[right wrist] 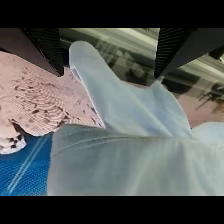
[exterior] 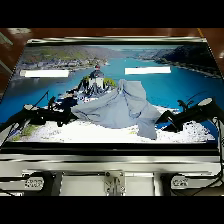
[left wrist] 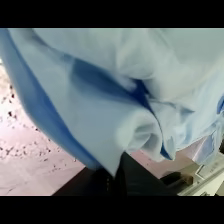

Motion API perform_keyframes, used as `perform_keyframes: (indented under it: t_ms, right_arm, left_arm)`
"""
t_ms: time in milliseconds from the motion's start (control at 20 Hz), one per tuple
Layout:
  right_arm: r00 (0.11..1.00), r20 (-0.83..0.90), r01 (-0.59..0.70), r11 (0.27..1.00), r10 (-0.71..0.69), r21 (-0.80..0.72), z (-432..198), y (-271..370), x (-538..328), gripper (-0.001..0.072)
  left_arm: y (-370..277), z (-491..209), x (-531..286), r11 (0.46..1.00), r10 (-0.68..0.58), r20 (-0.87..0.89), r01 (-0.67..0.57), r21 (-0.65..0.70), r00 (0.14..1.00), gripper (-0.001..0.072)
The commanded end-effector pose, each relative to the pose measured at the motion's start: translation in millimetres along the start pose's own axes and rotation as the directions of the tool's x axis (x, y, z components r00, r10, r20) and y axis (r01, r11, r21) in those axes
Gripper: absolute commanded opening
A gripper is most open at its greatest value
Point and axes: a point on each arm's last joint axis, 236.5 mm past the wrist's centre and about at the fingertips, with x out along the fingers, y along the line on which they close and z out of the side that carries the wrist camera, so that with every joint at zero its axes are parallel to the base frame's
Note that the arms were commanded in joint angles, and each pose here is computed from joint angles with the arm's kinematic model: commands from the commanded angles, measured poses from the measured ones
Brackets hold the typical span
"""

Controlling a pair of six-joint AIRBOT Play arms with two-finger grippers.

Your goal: Fold the shirts.

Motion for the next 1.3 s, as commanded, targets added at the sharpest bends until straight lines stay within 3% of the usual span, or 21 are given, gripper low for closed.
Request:
perform_keyframes:
  t_ms: [0,150,200,250,300,400,500,600,650,700,800,850,950,1100,1250]
  right_arm:
    - [0.999,0.044,-0.014,1.0,0.013,0.023,3,-5,25,0.0678]
    - [0.999,0.027,0.025,0.999,-0.025,-0.028,4,6,52,0.0677]
    - [0.999,0.027,0.029,0.999,-0.027,-0.041,5,11,59,0.0618]
    - [0.999,0.027,0.027,0.998,-0.026,-0.051,5,16,63,0.0389]
    - [1.0,0.029,0.014,0.998,-0.012,-0.056,5,22,62,0.0086]
    - [0.998,0.054,-0.008,0.99,0.015,-0.144,7,39,45,0.0068]
    - [0.983,0.175,0.009,0.937,0.055,-0.35,18,82,-3,0.0068]
    - [0.912,0.386,0.111,0.826,0.136,-0.552,24,150,-88,0.0068]
    - [0.833,0.515,0.197,0.76,0.204,-0.62,17,194,-145,0.0068]
    - [0.723,0.627,0.293,0.693,0.29,-0.658,0,237,-205,0.0068]
    - [0.403,0.777,0.525,0.574,0.483,-0.629,-73,315,-334,0.0068]
    - [0.224,0.796,0.623,0.545,0.562,-0.561,-123,342,-392,0.0067]
    - [-0.067,0.749,0.716,0.554,0.659,-0.424,-222,366,-474,0.0067]
    - [-0.267,0.647,0.755,0.572,0.715,-0.32,-327,370,-519,0.0067]
    - [-0.304,0.629,0.766,0.576,0.715,-0.284,-356,364,-523,0.0068]
  left_arm:
    - [-10,9,-11,0.998,-0.006,0.017,0.005,0.057,1.0,0.0044]
    - [-18,11,-15,0.997,-0.021,0.01,0.021,0.076,1.0,0.0044]
    - [-22,12,-17,0.996,-0.027,0.007,0.026,0.084,1.0,0.0044]
    - [-26,15,-19,0.995,-0.032,0.009,0.031,0.094,0.999,0.0044]
    - [-31,18,-22,0.993,-0.039,0.013,0.038,0.111,0.999,0.0043]
    - [-48,28,-39,0.981,-0.038,0.023,0.032,0.19,0.999,0.0042]
    - [-79,44,-78,0.932,0.002,0.081,-0.032,0.36,0.997,0.0042]
    - [-137,58,-144,0.828,0.002,0.228,-0.129,0.545,0.974,0.0042]
    - [-180,60,-189,0.762,-0.046,0.325,-0.177,0.623,0.944,0.0042]
    - [-224,53,-233,0.697,-0.117,0.413,-0.222,0.682,0.903,0.0043]
    - [-310,13,-329,0.558,-0.289,0.563,-0.342,0.756,0.774,0.0043]
    - [-348,-19,-375,0.499,-0.386,0.616,-0.406,0.766,0.687,0.0043]
    - [-402,-89,-448,0.423,-0.556,0.652,-0.5,0.756,0.515,0.0043]
    - [-425,-171,-501,0.408,-0.672,0.646,-0.548,0.73,0.361,0.0043]
    - [-400,-195,-500,0.474,-0.599,0.708,-0.547,0.69,0.373,0.0043]
